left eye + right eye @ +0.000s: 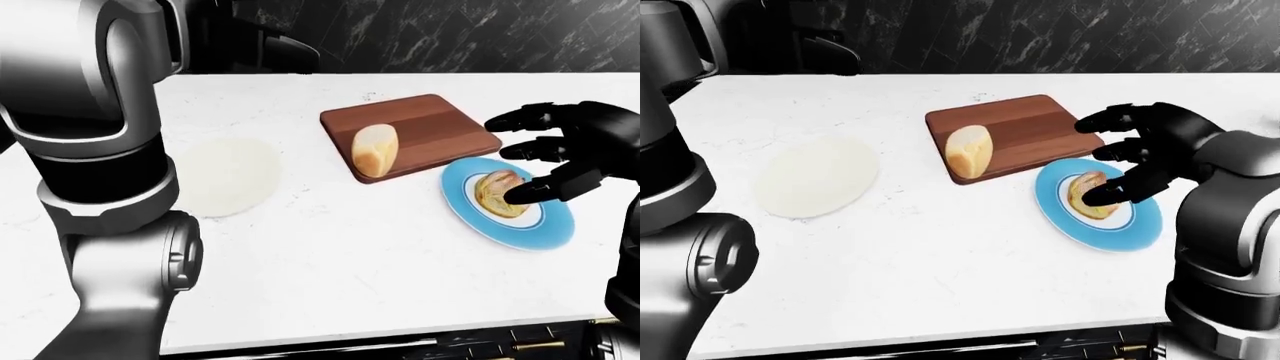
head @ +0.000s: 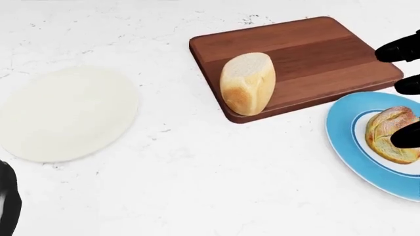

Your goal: Place all breads on the cutting board.

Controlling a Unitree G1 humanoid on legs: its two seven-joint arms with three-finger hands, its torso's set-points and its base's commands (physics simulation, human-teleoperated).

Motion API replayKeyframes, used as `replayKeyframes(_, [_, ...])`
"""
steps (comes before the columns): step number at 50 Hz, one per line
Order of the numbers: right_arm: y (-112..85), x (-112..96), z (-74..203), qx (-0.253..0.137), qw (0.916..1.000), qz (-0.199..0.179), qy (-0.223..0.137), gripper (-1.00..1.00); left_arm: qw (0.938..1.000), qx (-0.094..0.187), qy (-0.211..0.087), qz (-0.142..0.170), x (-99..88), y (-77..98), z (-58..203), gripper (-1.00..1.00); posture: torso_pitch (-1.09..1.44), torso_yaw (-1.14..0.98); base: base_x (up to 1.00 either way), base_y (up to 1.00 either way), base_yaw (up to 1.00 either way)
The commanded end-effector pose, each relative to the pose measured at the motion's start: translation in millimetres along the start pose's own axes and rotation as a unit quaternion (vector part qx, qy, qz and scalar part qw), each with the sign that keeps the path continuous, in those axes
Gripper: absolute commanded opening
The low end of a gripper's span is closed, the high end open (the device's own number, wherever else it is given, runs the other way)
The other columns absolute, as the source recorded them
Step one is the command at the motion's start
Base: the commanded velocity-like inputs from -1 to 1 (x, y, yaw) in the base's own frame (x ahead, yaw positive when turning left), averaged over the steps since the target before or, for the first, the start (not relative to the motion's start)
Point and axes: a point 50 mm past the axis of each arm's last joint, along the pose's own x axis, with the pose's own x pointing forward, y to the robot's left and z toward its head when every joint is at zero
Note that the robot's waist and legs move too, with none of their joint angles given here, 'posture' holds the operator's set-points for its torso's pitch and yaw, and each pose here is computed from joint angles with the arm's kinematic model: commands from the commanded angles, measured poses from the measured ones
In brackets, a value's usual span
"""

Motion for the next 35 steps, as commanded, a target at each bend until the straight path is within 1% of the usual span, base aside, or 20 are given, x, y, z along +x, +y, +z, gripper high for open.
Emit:
replayKeyframes(1, [-6.6,-7,8,-0.015,0.9993,-0.029,-0.02,0.48,0.9991,0.012,-0.041,0.004,-7.2,-1.1,16,1.0,0.0,0.0,0.0,0.0,0.0])
replayKeyframes(9, [-2.3,0,3,-0.016,0.9995,-0.026,-0.014,0.47,0.9992,0.011,-0.039,0.002,-7.9,-0.9,12,1.0,0.0,0.0,0.0,0.0,0.0])
replayKeyframes(17, [0.3,2,2,-0.018,0.9995,-0.022,-0.012,0.49,0.9992,0.01,-0.039,0.001,-8.1,-1.3,11,1.0,0.0,0.0,0.0,0.0,0.0])
replayKeyframes(25, [-4.3,1,-1,-0.022,0.9993,-0.029,-0.006,0.5,0.9991,0.009,-0.041,0.0,-7.2,-1.3,12,1.0,0.0,0.0,0.0,0.0,0.0])
replayKeyframes(35, [-5.4,4,-8,-0.023,0.9991,-0.034,0.0,0.53,0.9992,0.005,-0.04,-0.002,-8.4,-1.8,11,1.0,0.0,0.0,0.0,0.0,0.0])
